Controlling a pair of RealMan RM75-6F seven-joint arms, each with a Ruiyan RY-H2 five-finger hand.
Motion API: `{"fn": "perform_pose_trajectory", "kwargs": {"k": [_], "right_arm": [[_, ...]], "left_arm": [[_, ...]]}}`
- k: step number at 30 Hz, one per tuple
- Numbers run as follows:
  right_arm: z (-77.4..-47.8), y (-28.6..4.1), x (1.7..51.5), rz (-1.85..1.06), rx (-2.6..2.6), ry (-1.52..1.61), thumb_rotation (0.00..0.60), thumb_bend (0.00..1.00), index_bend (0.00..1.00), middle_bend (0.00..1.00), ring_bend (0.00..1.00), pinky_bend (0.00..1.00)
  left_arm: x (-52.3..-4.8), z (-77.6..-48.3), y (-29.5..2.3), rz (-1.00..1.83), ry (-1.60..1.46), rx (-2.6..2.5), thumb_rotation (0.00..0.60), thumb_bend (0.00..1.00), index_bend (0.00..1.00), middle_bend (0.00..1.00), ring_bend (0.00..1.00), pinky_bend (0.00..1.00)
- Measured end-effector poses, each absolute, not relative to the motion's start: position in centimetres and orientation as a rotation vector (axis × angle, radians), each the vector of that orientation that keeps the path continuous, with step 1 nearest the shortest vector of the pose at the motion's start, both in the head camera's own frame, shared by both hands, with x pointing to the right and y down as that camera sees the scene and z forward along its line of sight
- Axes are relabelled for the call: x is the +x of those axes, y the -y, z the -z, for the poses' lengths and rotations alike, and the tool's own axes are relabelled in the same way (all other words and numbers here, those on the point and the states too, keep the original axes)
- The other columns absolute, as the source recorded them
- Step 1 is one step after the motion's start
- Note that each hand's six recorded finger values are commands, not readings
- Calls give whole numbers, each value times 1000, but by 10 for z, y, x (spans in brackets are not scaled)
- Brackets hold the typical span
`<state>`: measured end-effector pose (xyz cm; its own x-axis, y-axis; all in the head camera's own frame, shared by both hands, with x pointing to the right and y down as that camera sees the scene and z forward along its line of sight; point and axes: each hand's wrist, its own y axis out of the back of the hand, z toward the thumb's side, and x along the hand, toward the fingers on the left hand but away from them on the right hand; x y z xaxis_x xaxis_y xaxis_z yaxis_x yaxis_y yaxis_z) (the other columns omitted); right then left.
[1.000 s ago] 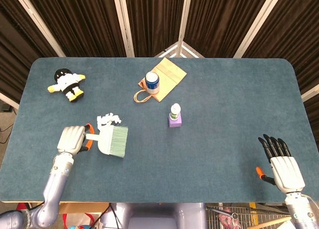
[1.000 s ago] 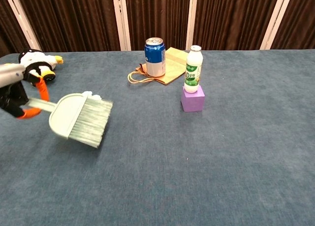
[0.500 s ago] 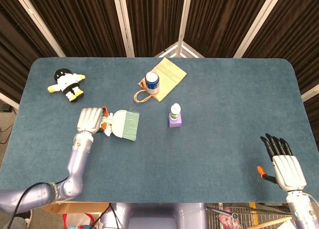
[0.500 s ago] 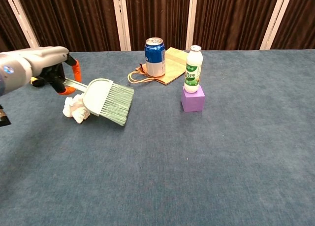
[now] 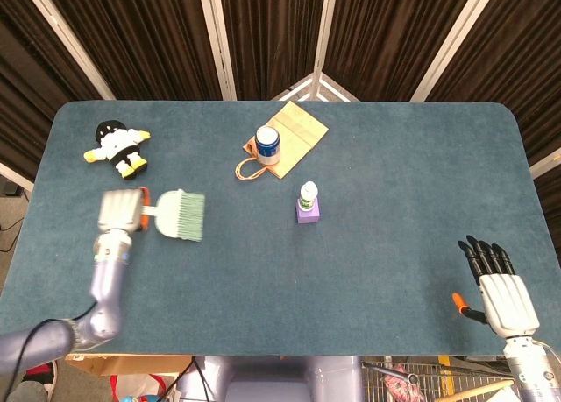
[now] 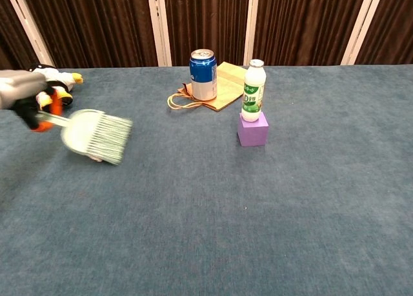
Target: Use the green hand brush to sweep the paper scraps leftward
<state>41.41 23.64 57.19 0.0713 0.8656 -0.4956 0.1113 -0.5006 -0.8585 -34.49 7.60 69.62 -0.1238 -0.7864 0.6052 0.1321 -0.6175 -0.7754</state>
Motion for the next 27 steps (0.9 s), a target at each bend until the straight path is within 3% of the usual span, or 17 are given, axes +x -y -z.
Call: {"fn": "perform_pose_trajectory", "kwargs": {"k": [9,13,19,27], "right_arm": [[-572,-238,408,-1478,-1704,958,600,321,0,0,0,11],[-574,-238,408,-1479,-1704,953,600,321,0,0,0,11],[-576,-236,407,-1476,-1709,951,600,321,0,0,0,10],[-576,-236,409,-1481,-1712,960,600,321,0,0,0,11]], "left_arm": [[-461,-644,-70,1901,-871,-1303,600,671,752,1000,1000,1000],[-475,-625,-64,1867,-961,-1307,600,671,750,1000,1000,1000],[-438,-624,-62,1745,-1006,-1444,600,671,746,1000,1000,1000],[-352,-662,-84,1645,-900,-1634,600,671,746,1000,1000,1000]]}}
